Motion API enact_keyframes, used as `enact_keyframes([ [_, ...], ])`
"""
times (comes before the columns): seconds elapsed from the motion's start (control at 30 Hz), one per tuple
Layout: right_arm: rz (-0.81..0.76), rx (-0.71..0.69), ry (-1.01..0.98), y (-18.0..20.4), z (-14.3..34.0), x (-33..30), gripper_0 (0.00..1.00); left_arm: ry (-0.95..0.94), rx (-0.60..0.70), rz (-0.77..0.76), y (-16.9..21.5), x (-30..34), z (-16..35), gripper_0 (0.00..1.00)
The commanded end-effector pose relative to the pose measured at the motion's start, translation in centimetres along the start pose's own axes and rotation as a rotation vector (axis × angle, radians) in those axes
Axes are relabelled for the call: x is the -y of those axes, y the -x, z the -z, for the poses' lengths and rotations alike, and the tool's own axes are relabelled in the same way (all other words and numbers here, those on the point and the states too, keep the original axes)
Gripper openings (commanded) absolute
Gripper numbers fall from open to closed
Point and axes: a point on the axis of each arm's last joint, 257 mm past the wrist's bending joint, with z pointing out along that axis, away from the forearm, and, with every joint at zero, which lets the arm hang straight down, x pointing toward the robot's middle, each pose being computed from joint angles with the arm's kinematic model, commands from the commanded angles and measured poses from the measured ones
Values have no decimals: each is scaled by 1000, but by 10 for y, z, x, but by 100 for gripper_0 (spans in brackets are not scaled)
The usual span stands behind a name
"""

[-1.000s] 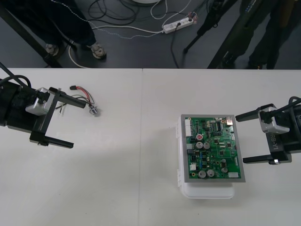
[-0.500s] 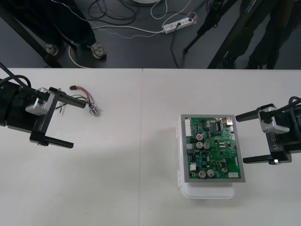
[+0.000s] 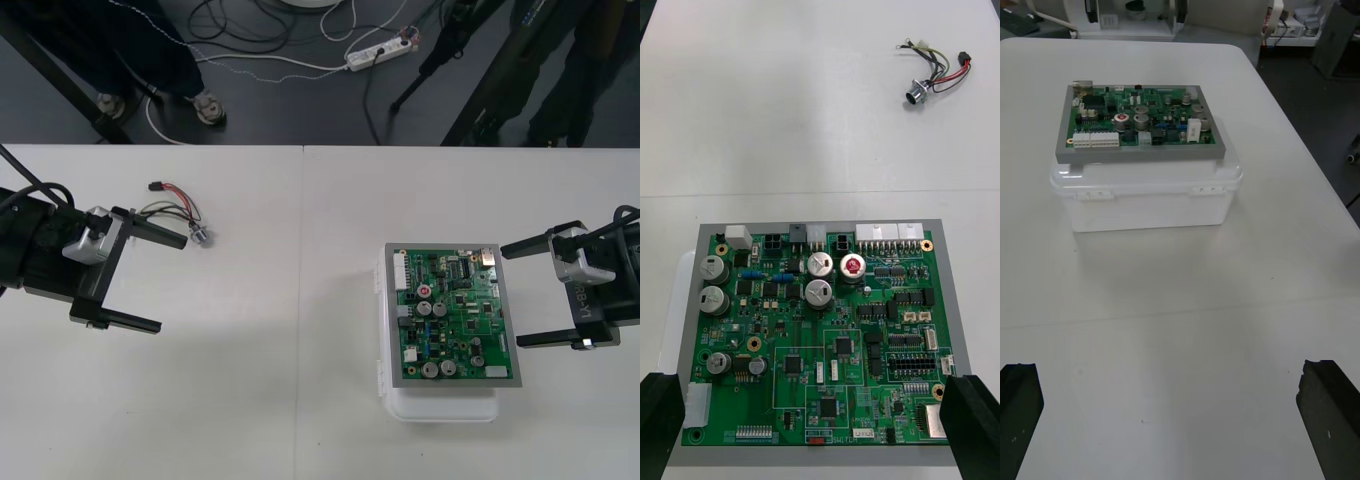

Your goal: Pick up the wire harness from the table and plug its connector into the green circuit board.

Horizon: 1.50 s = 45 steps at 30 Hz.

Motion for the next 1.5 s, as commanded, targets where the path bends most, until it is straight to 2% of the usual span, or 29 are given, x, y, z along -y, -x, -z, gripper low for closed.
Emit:
enact_keyframes([
  [0.03,6,3,16,0,-4,-7,100,-44,10,60,-3,16,-4,100],
  [0.17,6,3,16,0,-4,-7,100,-38,1,55,-6,14,-3,100],
  [0.27,6,3,16,0,-4,-7,100,-26,-37,33,-14,8,1,100],
  [0.3,-61,36,60,-7,-22,-29,100,-25,-42,29,-15,7,1,100],
  [0.57,-65,42,66,-6,-24,-33,100,8,-152,-64,-30,-11,19,100],
  [0.77,-55,46,65,-5,-23,-33,100,8,-242,-209,-38,-24,34,100],
  [1.3,-55,178,52,19,-10,-11,100,-32,-495,-559,-68,-53,80,100],
  [1.5,-48,223,41,30,-3,-1,100,-66,-570,-743,-71,-69,92,100],
])
